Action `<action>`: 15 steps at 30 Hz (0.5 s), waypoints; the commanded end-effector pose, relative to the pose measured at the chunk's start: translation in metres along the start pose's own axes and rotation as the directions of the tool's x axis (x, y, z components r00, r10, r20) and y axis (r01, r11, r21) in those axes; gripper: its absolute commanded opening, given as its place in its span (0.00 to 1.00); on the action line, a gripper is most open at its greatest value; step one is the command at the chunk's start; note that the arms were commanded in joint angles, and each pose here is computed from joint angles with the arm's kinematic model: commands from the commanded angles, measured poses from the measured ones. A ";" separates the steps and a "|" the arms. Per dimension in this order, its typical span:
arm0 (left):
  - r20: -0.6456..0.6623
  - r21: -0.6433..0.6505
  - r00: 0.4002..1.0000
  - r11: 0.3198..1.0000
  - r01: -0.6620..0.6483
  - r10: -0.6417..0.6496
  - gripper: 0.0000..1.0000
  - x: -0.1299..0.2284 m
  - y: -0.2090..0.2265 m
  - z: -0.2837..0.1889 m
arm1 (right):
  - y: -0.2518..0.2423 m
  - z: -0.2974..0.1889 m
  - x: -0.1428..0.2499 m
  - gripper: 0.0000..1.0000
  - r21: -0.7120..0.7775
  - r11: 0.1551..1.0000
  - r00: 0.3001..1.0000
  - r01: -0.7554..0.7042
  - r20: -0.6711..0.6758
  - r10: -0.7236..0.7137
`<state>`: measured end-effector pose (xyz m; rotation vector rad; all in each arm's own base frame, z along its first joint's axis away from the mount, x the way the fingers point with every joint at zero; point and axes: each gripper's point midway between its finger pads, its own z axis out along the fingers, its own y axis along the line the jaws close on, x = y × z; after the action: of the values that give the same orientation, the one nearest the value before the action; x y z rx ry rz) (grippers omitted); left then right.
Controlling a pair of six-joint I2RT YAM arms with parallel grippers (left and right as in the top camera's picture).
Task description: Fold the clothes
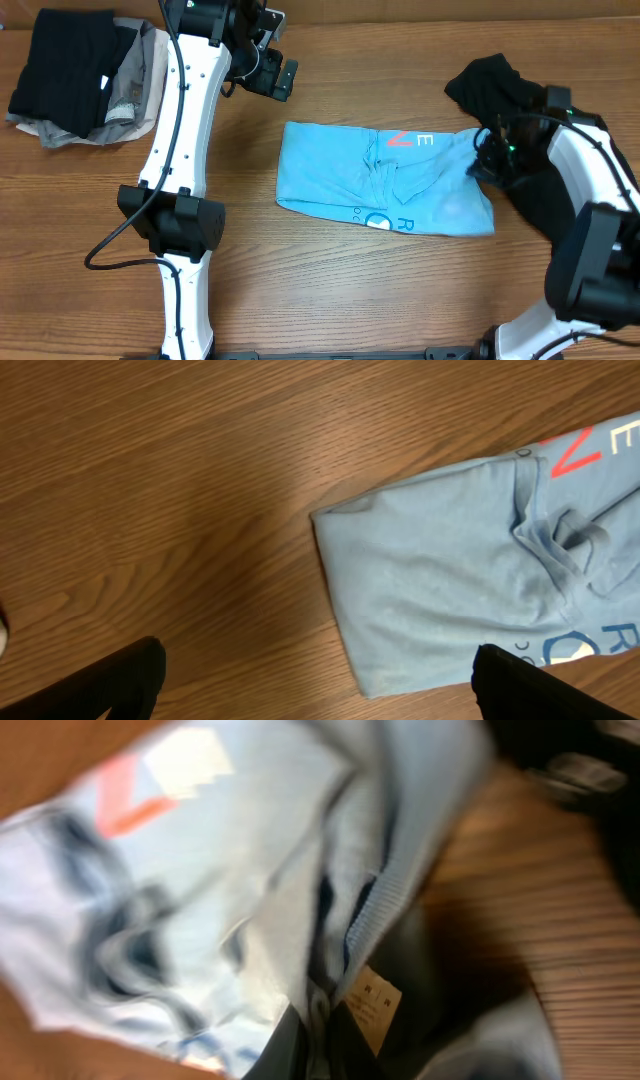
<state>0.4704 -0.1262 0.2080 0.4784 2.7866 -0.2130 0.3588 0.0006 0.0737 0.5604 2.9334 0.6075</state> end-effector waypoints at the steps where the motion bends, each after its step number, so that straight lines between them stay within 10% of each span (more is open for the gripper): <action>1: 0.037 -0.047 0.999 0.999 0.013 -0.011 1.00 -0.006 0.009 -0.012 | 0.061 -0.036 -0.006 0.04 -0.084 0.989 0.989 0.119 0.096 -0.111; 15: 0.096 -0.166 0.990 0.978 0.123 -0.108 1.00 -0.008 0.080 -0.022 | 0.248 -0.034 0.052 0.04 -0.160 0.890 0.892 0.426 0.237 -0.384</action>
<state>0.4927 -0.0802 0.2109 0.3591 2.7511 -0.0587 0.3856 0.2035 0.1860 -0.0479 2.6865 0.7519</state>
